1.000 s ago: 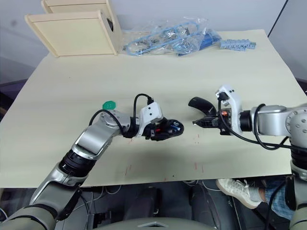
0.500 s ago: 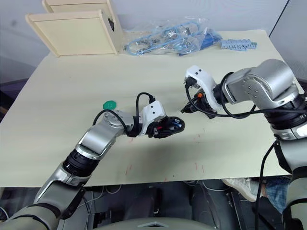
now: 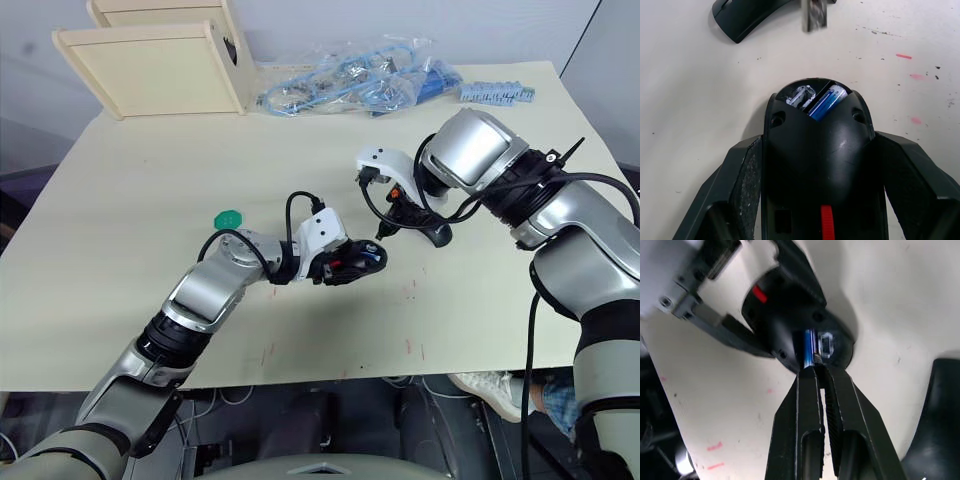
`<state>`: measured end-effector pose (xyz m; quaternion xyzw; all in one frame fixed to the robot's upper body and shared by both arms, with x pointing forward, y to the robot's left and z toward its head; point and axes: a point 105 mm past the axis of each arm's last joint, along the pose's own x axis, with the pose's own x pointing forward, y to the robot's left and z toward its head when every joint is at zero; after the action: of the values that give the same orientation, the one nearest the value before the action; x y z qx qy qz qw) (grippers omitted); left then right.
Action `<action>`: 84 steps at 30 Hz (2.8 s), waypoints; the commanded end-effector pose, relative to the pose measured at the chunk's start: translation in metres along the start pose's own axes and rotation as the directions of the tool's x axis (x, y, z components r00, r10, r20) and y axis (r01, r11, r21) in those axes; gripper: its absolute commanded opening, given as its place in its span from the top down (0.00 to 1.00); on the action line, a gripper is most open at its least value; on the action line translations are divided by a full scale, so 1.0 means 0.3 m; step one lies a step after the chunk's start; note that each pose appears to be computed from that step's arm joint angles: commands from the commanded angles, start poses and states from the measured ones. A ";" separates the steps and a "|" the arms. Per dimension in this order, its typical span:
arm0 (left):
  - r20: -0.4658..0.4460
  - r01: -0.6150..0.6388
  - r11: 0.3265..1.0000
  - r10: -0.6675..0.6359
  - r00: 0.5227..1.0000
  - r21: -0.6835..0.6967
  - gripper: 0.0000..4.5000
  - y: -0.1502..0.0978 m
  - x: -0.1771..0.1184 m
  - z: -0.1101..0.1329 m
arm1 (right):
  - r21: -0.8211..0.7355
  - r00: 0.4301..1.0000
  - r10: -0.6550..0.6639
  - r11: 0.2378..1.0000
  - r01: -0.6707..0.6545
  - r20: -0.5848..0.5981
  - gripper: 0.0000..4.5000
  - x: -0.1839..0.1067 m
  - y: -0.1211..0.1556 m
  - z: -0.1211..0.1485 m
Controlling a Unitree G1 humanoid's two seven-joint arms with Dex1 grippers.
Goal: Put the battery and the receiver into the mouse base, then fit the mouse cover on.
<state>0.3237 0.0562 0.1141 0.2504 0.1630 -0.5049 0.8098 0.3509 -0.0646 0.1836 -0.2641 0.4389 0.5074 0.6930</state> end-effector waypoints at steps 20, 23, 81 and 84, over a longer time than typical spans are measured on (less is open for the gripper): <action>0.009 -0.046 0.999 0.046 0.999 0.011 0.36 0.025 0.004 0.002 | -0.085 0.996 0.001 0.996 -0.009 -0.087 1.00 0.035 -0.015 0.064; 0.007 -0.051 0.999 0.051 0.999 0.008 0.36 0.028 0.005 -0.001 | -0.086 0.996 0.013 0.996 -0.021 -0.089 1.00 0.049 -0.008 0.065; 0.023 -0.053 0.999 0.053 0.998 -0.012 0.36 0.010 0.005 0.004 | -0.116 0.992 -0.026 0.993 0.011 -0.125 1.00 0.117 -0.052 0.032; 0.025 -0.054 0.998 0.054 0.998 -0.013 0.36 0.010 0.006 0.004 | -0.122 0.992 -0.025 0.992 0.010 -0.127 1.00 0.123 -0.049 0.033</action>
<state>0.3262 0.0543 0.1131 0.2419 0.1564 -0.4952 0.8196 0.3703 -0.0433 0.1550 -0.3375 0.4535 0.5113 0.6473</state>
